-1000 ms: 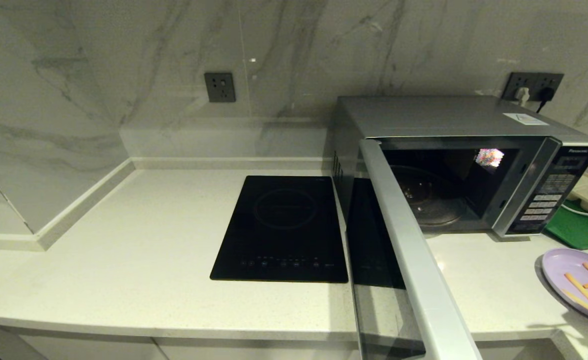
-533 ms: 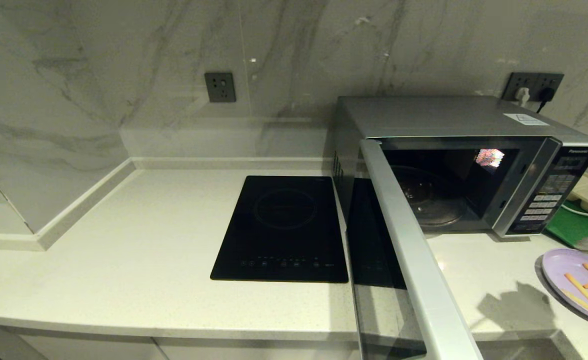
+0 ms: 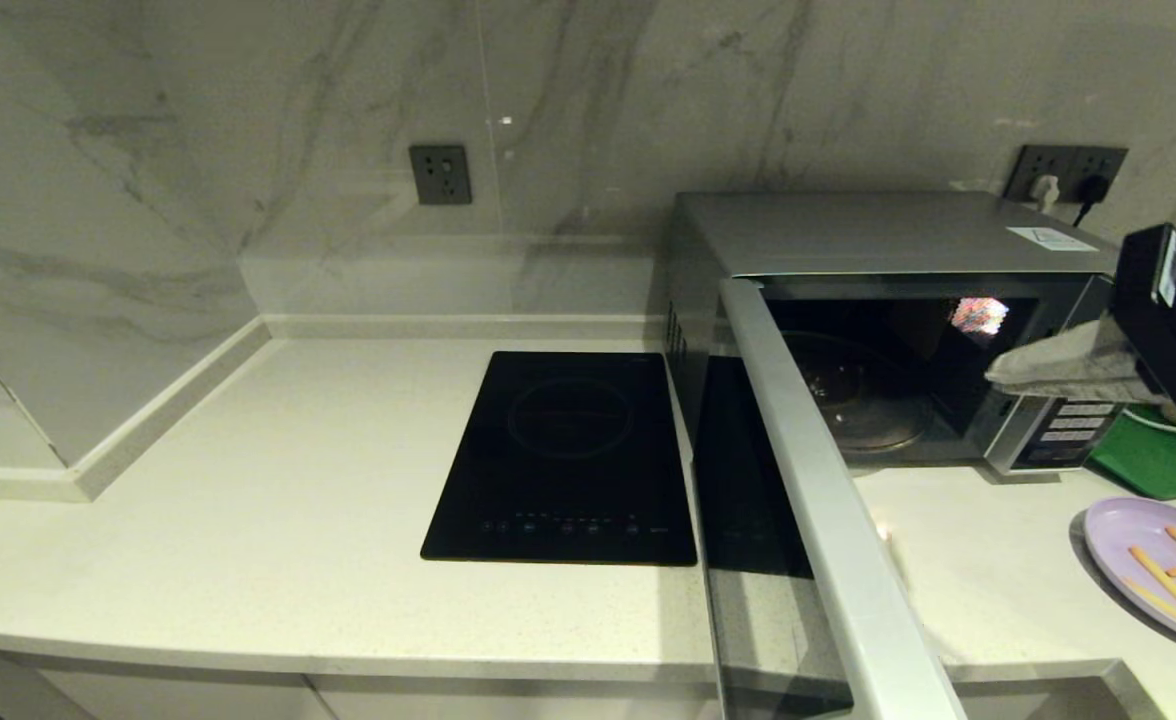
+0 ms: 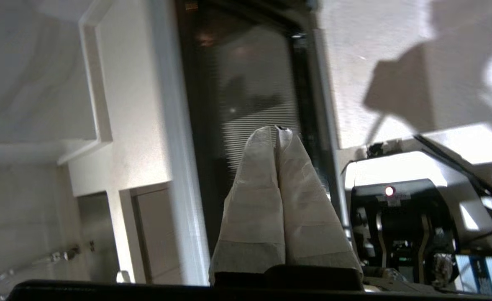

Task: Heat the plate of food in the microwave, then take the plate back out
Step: Close the microwave oven

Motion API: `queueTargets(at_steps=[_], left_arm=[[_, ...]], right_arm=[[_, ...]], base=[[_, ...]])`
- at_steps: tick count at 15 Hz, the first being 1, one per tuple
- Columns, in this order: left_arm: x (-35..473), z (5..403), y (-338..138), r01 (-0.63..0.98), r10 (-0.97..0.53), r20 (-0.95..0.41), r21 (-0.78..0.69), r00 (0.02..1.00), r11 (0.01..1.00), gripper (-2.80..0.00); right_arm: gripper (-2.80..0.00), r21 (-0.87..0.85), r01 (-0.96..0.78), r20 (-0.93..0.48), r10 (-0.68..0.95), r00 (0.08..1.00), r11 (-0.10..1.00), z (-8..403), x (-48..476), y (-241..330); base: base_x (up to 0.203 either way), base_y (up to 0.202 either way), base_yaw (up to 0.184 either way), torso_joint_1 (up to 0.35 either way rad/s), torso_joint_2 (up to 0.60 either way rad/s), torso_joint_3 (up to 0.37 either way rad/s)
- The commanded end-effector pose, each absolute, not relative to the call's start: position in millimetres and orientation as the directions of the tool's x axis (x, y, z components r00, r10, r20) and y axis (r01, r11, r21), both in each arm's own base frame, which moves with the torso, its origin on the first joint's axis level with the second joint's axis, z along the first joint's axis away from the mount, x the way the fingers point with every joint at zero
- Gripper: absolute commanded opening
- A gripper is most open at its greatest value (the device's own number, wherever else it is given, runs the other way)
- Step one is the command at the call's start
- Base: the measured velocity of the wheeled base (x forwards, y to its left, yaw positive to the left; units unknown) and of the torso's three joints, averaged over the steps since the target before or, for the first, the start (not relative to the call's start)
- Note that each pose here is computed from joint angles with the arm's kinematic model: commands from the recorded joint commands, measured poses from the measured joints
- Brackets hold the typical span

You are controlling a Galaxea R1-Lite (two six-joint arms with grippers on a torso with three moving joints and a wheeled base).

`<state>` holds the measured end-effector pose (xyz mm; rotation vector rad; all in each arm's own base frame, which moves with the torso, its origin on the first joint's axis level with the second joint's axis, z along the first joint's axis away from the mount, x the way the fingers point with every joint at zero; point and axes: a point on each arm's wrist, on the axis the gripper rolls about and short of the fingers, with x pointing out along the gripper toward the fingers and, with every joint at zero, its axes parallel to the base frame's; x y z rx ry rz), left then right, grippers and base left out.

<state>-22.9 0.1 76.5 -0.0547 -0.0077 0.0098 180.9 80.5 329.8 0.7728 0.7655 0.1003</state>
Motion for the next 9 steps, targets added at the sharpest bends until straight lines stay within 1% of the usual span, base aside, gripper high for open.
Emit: queueTargets(at_steps=[1,4,9], left_arm=[[-22.9,76.5,0.1,-0.010,0.011,0.008,-0.055,1.000,0.998,-2.80],[-22.9,76.5,0.1,-0.010,0.011,0.008,-0.055,1.000,0.998,-2.80],[-22.9,76.5,0.1,-0.010,0.011,0.008,-0.055,1.000,0.998,-2.80]], right_arm=[[-2.80,0.658,0.135,-0.590,0.396,0.704,0.741,342.2,191.6,107.1],[-2.80,0.620,0.097,-0.621,0.411,0.668,0.779,345.0,197.9,140.5],[-2.80,0.606,0.007,-0.634,0.477,0.609,0.796,340.4,195.9,186.3]], base=[[0.000,0.000,0.000,0.000,0.00,0.000],[0.000,0.000,0.000,0.000,0.00,0.000],[0.000,0.000,0.000,0.000,0.00,0.000]])
